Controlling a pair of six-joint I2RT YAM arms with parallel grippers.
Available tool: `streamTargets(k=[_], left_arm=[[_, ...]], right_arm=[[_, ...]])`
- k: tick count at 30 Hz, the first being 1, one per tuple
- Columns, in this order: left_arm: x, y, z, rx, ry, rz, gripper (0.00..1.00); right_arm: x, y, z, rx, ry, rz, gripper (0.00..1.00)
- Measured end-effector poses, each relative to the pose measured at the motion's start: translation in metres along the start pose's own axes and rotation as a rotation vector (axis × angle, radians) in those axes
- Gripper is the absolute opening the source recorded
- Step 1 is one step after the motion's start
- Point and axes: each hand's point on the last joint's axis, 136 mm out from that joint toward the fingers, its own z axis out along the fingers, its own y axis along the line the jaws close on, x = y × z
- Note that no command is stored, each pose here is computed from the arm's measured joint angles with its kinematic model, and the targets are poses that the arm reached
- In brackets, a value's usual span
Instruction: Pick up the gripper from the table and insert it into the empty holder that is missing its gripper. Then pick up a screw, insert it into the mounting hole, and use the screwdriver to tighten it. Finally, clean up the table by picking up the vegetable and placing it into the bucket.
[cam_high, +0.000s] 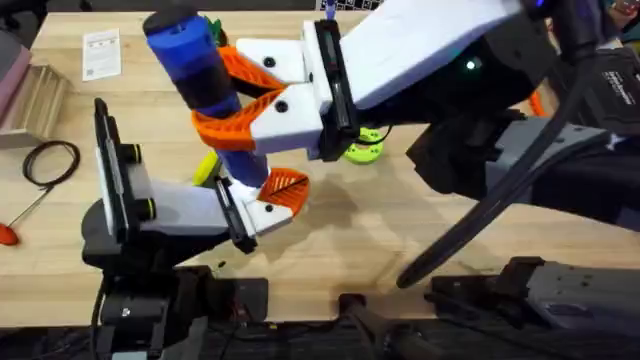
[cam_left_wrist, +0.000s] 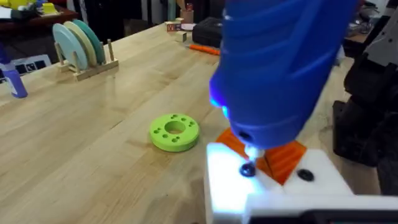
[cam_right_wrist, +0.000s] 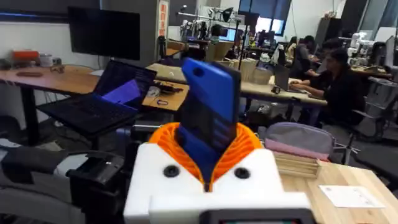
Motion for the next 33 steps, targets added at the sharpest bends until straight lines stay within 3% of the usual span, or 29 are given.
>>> streamTargets(k=[22,33], left_arm=[[0.0,-0.0001,0.0,0.0,0.0,0.0,0.014],[0.0,-0.0001,0.0,0.0,0.0,0.0,0.014]], right_arm=[[-0.0079,0.0003,0.0002,0.003,-0.029,-0.034,0.025],[-0.0001,-0.001,0.0003,0.007,-0.002,-0.001,0.025]])
